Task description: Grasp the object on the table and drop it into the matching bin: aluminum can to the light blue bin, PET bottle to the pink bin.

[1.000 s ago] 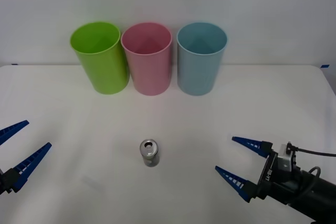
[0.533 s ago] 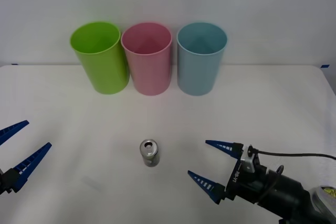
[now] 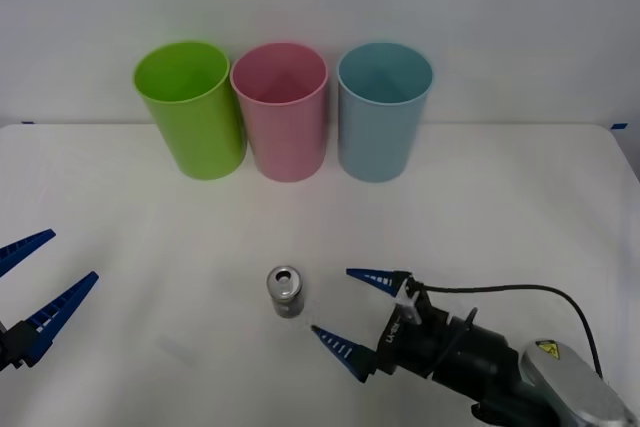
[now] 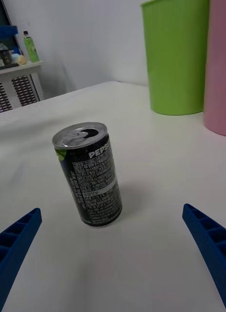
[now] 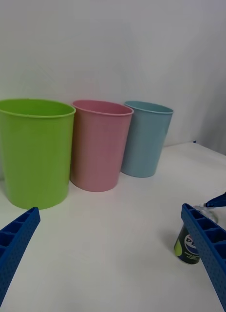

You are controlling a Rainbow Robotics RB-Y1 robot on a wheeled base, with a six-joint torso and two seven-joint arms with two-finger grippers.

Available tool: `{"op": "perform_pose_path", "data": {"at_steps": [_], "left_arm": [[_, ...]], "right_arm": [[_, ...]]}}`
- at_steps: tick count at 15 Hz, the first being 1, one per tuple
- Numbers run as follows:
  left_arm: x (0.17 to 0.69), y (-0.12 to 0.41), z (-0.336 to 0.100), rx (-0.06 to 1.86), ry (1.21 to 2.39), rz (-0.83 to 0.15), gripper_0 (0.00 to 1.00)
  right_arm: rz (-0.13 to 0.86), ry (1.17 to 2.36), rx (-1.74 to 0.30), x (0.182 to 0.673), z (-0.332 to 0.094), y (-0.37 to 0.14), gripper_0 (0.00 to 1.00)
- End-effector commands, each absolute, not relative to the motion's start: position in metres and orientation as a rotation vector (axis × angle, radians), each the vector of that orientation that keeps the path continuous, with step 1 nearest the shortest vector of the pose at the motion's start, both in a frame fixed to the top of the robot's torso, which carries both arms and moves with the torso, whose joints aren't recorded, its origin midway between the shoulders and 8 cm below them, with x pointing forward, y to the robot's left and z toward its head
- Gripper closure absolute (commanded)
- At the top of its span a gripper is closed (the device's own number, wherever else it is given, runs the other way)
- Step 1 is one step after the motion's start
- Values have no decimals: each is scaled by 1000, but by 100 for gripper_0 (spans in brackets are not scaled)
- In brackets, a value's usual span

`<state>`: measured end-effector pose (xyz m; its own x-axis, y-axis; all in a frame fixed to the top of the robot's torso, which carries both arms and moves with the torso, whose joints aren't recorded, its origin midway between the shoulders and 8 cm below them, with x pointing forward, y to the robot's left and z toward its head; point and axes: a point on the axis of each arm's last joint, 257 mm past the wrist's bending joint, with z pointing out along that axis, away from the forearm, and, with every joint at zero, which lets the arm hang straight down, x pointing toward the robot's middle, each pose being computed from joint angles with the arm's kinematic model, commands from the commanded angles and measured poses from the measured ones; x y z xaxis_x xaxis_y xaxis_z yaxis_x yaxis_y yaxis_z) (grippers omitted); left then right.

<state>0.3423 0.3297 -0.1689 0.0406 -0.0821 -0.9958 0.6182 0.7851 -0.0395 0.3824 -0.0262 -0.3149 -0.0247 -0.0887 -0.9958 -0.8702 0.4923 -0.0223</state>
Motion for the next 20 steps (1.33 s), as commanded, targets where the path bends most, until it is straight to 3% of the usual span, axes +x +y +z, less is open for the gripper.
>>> {"op": "perform_pose_path", "data": {"at_steps": [1,9,20], "left_arm": [[342,330,-169,465,1441,-567,0],[342,330,-169,465,1441,-567,0],[342,330,-169,465,1441,-567,0]], "right_arm": [[755,1470,-895,388,-317,-10,0],[747,1471,-901,405,-322,34,0],[725,1479,-902,408,-323,48,0]]}}
